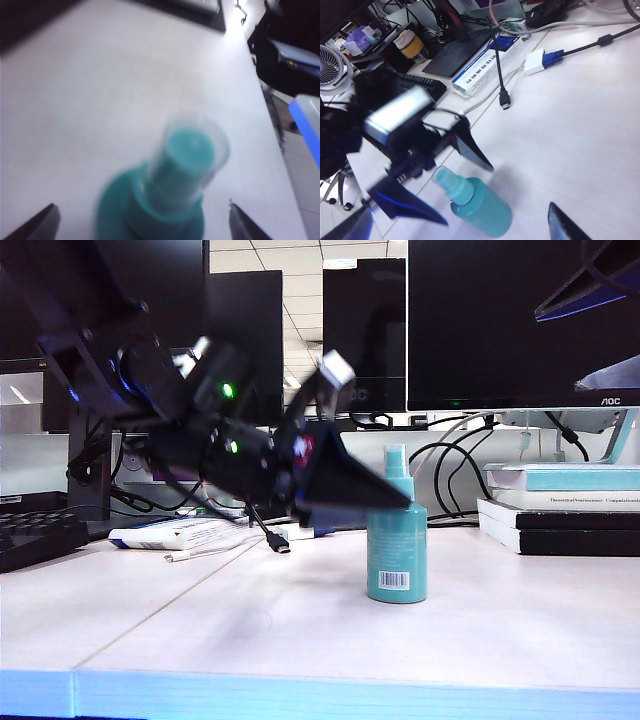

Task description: Pick up the sprayer with the left hand and remove the lid with the right hand then place it on the table.

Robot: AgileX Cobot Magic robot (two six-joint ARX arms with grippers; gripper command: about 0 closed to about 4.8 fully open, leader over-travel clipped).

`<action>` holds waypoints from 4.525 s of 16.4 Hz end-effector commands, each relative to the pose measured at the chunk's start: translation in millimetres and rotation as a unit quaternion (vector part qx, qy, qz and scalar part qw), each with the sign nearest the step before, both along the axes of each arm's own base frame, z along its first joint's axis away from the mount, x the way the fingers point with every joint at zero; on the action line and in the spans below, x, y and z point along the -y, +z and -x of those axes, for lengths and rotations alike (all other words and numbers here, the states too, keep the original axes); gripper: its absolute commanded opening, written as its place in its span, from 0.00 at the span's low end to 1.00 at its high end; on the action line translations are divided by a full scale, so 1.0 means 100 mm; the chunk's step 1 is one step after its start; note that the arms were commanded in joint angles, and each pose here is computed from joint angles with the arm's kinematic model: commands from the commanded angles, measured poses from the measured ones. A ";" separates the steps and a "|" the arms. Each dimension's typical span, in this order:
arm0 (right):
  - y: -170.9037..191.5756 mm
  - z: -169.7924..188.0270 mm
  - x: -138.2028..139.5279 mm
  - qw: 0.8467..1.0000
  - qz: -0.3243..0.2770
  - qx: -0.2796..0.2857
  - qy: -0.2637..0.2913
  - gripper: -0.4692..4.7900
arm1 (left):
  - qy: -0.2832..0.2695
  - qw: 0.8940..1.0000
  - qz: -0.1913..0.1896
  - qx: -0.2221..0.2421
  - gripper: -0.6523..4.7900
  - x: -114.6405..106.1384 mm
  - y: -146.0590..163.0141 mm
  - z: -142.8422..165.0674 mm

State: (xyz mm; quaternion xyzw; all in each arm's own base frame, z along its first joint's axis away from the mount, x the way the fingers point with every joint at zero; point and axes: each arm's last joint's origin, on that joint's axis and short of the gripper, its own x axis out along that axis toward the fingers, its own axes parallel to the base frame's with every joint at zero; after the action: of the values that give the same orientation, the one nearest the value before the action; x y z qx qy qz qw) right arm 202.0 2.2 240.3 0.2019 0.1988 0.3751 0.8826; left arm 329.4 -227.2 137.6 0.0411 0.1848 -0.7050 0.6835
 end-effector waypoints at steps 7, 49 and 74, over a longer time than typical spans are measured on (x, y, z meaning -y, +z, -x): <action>0.04 -0.01 0.00 1.000 0.002 0.015 0.002 1.00 | 0.028 0.998 -0.050 -0.006 0.81 0.17 -0.17 0.09; 0.23 0.01 -0.34 0.989 -0.051 0.063 0.126 0.09 | -0.168 0.974 -0.037 -0.146 0.16 0.66 1.14 0.23; 0.21 -0.08 -0.17 0.995 -0.002 0.072 -0.072 0.09 | 0.027 0.985 -0.160 -0.051 0.11 0.16 1.17 -0.18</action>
State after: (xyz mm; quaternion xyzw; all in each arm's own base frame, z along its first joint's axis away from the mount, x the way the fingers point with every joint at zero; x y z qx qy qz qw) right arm 209.7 19.4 263.5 0.1983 0.1102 0.3482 0.9095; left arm 346.5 -243.9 245.8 0.0956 0.3454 -0.6597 0.6606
